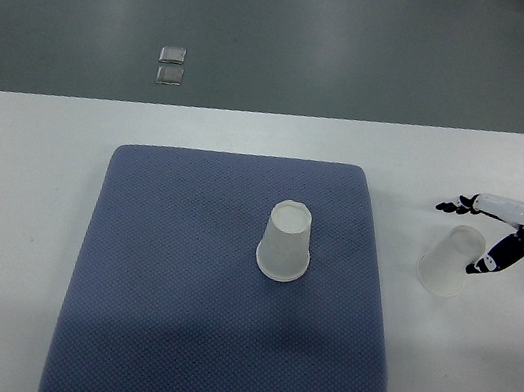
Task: Stack paper cups
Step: 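Close the right hand's fingers around the white paper cup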
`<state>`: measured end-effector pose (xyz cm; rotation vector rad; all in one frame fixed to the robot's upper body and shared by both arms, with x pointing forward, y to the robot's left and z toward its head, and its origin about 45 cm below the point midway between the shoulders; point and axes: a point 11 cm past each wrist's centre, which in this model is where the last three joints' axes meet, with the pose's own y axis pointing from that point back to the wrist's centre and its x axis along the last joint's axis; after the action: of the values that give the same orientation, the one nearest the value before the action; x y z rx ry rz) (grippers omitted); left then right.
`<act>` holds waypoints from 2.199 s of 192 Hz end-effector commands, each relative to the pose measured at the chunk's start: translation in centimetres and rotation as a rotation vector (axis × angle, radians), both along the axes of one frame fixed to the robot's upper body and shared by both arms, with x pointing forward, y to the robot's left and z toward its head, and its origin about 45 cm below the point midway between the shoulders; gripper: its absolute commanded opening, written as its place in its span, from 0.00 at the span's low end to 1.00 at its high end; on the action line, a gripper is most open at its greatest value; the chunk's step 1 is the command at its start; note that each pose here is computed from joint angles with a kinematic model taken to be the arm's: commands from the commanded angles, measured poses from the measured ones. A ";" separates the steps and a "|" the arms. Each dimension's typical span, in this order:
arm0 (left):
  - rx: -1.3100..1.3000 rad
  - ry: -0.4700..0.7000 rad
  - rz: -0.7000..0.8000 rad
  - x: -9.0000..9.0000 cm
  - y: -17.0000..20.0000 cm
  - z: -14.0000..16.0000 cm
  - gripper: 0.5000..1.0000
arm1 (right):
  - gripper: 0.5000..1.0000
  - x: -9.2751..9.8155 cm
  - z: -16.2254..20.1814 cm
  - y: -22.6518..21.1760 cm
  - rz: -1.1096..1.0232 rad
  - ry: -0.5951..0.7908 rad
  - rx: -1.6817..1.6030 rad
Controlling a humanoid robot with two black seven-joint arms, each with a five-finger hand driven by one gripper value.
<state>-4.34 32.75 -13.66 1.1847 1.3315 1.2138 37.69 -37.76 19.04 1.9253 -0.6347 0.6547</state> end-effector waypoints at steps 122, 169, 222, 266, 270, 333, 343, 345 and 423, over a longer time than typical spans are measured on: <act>0.001 0.000 0.000 0.0 0.0 0.0 1.00 | 0.62 -0.6 -1.2 1.2 0.031 0.038 0.007; -0.001 0.000 0.000 0.0 0.0 0.0 1.00 | 0.59 -0.7 -1.3 1.1 0.045 0.037 -0.009; 0.001 0.000 0.000 0.0 0.0 0.0 1.00 | 0.60 -0.7 -1.4 1.0 0.051 0.039 -0.018; 0.001 0.000 0.000 0.0 0.0 0.0 1.00 | 0.60 -0.8 -1.5 0.9 0.058 0.042 -0.033; -0.001 0.000 0.000 0.0 0.0 0.0 1.00 | 0.60 -0.8 -1.5 0.9 0.058 0.042 -0.034; -0.001 0.000 0.000 0.0 0.0 0.0 1.00 | 0.60 -1.2 -2.2 1.1 0.071 0.055 -0.047; -0.001 0.000 0.000 0.0 0.0 0.0 1.00 | 0.60 -1.2 -2.2 1.1 0.074 0.054 -0.048; -0.001 0.000 0.000 0.0 0.0 0.0 1.00 | 0.60 -1.2 -2.2 1.1 0.076 0.054 -0.051; -0.001 0.000 0.000 0.0 0.0 0.0 1.00 | 0.25 -1.2 -2.2 1.1 0.091 0.050 -0.067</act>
<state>-4.34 32.75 -13.66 1.1846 1.3312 1.2140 36.42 -36.68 16.74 1.9097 -0.4897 0.6719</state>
